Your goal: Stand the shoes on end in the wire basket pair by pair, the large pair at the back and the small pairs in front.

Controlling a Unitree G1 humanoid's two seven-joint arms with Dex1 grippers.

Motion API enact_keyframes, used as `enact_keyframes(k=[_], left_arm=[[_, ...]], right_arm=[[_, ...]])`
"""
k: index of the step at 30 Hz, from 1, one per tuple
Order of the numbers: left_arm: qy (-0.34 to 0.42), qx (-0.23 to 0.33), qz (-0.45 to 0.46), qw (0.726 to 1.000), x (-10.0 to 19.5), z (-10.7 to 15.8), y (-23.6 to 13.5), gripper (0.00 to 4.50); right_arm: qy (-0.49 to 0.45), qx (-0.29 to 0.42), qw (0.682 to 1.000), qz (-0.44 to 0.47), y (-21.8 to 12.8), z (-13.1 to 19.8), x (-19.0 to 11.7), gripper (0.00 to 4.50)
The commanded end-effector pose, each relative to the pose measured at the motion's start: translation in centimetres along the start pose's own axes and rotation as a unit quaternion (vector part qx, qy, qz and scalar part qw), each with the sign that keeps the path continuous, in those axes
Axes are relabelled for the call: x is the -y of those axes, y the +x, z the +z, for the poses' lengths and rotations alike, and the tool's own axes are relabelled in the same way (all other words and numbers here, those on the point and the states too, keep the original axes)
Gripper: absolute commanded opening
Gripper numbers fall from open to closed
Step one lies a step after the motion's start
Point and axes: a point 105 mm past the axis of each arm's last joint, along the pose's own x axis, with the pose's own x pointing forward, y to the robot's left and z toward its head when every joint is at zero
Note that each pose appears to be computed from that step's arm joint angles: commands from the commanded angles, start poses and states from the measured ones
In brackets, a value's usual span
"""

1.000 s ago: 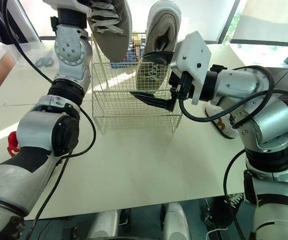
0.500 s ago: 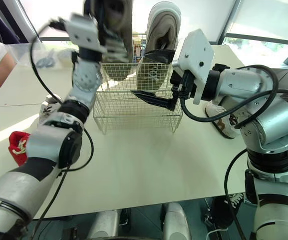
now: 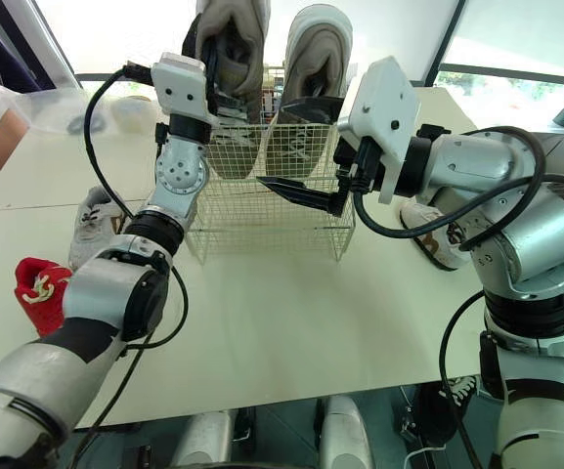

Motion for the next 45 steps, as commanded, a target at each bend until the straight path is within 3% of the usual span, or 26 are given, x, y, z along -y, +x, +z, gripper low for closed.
enact_keyframes(k=[1,6,7,17,24,29,33,36,45], left_arm=[[-0.049,-0.050,0.018,0.997,-0.7,-1.8,-1.0,1.72],[-0.112,-0.081,-0.004,0.990,0.1,-2.0,-1.7,4.20],[-0.121,-0.080,-0.003,0.989,-0.2,-1.7,-1.9,4.46],[-0.179,-0.103,-0.082,0.975,-2.6,2.3,-5.3,4.46],[-0.226,-0.150,-0.243,0.931,-3.0,6.2,-6.9,4.46],[-0.265,-0.204,-0.318,0.887,-4.3,7.4,-7.6,4.46],[-0.309,-0.247,-0.408,0.823,-3.1,8.6,-9.8,4.46],[-0.320,-0.270,-0.440,0.794,-2.3,8.6,-11.2,4.46],[-0.324,-0.274,-0.454,0.783,-1.2,8.8,-11.7,4.46]], right_arm=[[-0.028,0.009,1.000,-0.012,-0.4,1.1,0.5,4.50],[-0.029,0.010,0.999,-0.013,-0.3,1.0,0.5,4.50],[-0.029,0.010,0.999,-0.013,-0.3,1.0,0.5,4.50],[-0.024,0.002,0.999,-0.028,-1.4,0.6,1.2,4.50],[-0.009,-0.089,0.985,-0.147,-5.9,-2.4,4.7,4.50],[0.049,-0.176,0.953,-0.239,-10.7,-5.9,6.4,4.50],[0.103,-0.275,0.912,-0.287,-15.0,-10.7,5.9,4.50],[0.158,-0.322,0.880,-0.310,-17.8,-14.0,4.6,4.50],[0.250,-0.366,0.829,-0.340,-21.0,-18.9,1.8,4.50]])
